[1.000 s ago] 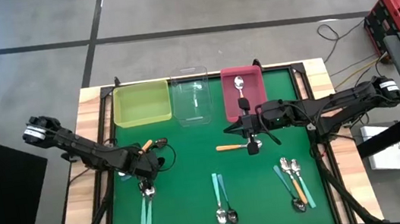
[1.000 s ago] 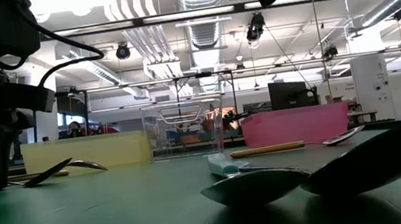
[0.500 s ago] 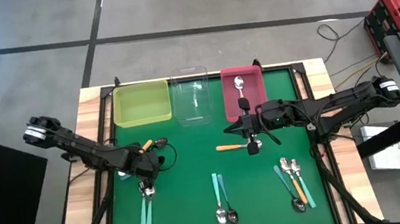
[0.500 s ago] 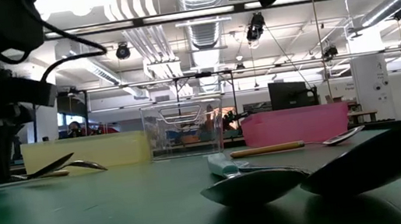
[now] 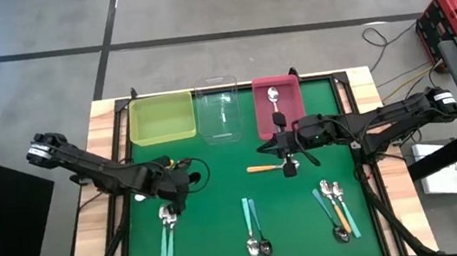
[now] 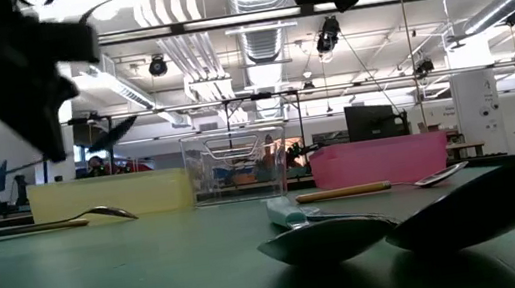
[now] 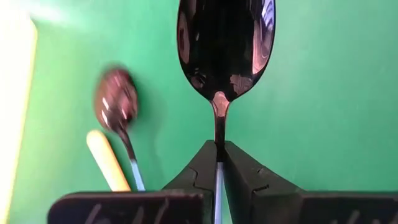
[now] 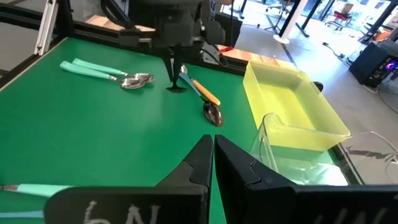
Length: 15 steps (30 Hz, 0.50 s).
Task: Sort silverware by color (type)
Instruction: Put the blue spoon into the yellow bin
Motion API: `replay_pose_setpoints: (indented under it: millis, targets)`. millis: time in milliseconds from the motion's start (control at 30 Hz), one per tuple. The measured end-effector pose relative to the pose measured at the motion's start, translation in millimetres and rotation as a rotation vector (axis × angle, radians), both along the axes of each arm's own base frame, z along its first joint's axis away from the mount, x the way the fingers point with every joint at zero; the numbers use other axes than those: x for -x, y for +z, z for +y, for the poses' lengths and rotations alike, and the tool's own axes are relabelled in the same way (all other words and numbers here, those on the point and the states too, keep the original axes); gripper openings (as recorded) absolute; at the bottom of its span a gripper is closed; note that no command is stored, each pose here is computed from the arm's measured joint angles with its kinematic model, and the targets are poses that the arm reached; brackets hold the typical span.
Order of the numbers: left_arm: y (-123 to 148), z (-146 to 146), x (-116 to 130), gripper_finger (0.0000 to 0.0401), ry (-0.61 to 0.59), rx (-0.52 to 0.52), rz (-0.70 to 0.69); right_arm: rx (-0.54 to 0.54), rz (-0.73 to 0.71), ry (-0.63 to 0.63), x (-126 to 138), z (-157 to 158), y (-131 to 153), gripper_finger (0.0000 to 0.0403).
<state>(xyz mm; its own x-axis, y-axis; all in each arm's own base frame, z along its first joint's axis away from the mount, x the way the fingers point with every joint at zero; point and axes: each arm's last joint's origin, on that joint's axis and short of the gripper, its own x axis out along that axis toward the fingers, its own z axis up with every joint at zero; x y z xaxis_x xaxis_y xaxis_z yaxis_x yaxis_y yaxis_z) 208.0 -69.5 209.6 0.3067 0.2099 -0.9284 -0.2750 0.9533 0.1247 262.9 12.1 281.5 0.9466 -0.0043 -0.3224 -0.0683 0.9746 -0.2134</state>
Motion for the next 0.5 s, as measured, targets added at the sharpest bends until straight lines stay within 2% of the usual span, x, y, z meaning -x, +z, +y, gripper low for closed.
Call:
replay_pose_setpoints:
  millis: [233, 500]
  targets:
    - [33, 4, -17, 0.0, -0.077, -0.094, -0.101, -0.016, 0.003, -0.005, 7, 0, 5, 0.0009]
    - [60, 36, -33, 0.0, -0.149, -0.182, -0.115, -0.05, 0.012, -0.015, 18, 0, 11, 0.0009]
